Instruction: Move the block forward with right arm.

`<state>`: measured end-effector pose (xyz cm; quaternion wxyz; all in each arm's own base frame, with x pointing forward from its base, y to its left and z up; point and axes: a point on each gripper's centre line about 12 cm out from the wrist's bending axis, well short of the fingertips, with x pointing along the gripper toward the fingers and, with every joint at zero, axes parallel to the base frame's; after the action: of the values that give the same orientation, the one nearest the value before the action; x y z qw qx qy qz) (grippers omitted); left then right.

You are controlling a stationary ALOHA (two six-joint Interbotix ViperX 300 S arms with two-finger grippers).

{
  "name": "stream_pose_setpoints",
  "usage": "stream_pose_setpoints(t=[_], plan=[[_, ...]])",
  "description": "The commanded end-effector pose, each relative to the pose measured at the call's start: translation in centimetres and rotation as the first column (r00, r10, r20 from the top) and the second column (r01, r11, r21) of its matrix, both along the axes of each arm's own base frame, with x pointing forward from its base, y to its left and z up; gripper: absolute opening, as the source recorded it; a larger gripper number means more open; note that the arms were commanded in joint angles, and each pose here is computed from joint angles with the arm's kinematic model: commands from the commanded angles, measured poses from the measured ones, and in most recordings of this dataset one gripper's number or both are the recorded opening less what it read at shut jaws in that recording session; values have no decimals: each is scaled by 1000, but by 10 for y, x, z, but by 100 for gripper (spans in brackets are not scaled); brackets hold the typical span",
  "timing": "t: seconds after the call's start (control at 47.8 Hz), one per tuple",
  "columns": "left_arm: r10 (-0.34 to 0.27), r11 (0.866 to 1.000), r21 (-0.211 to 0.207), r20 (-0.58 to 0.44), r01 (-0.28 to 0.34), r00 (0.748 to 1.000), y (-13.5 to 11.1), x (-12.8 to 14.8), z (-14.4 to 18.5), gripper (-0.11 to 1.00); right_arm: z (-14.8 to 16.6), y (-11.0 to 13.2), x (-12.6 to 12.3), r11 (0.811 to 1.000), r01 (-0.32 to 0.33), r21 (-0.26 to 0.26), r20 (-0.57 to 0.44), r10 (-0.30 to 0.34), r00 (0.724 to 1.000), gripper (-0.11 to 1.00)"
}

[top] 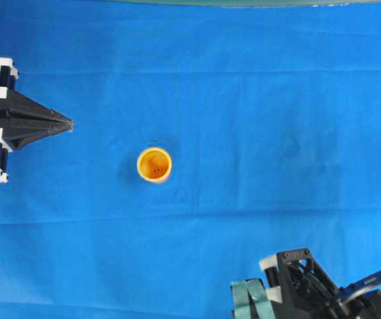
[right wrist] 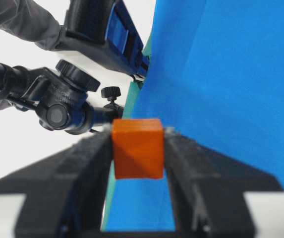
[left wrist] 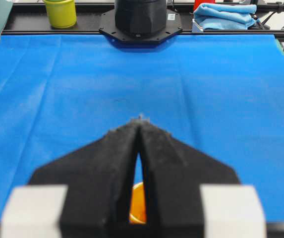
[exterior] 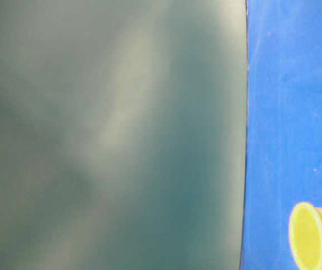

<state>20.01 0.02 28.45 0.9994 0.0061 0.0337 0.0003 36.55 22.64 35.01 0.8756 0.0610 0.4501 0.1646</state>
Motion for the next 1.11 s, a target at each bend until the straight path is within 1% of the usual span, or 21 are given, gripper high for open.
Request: stream_pose_setpoints(t=[0.0,0.251,0.377,0.565,1.089], plan=[[0,1000,-2,28,0,1000,0,3,12,0,17,2,-1,1000,-4,28,40,3,999,40],[1,1000,0,28,-1,1000,0,3,12,0,17,2,-2,999,-5,34,36,3,999,40],[0,1000,0,28,0,1000,0,3,12,0,18,4,-2,998,-5,55,33,3,999,40],[0,1000,0,28,0,1000,0,3,12,0,21,6,-1,997,-5,78,53,1,999,40],[1,1000,0,28,-1,1000,0,3,12,0,21,7,-1,997,-8,79,56,4,998,40]])
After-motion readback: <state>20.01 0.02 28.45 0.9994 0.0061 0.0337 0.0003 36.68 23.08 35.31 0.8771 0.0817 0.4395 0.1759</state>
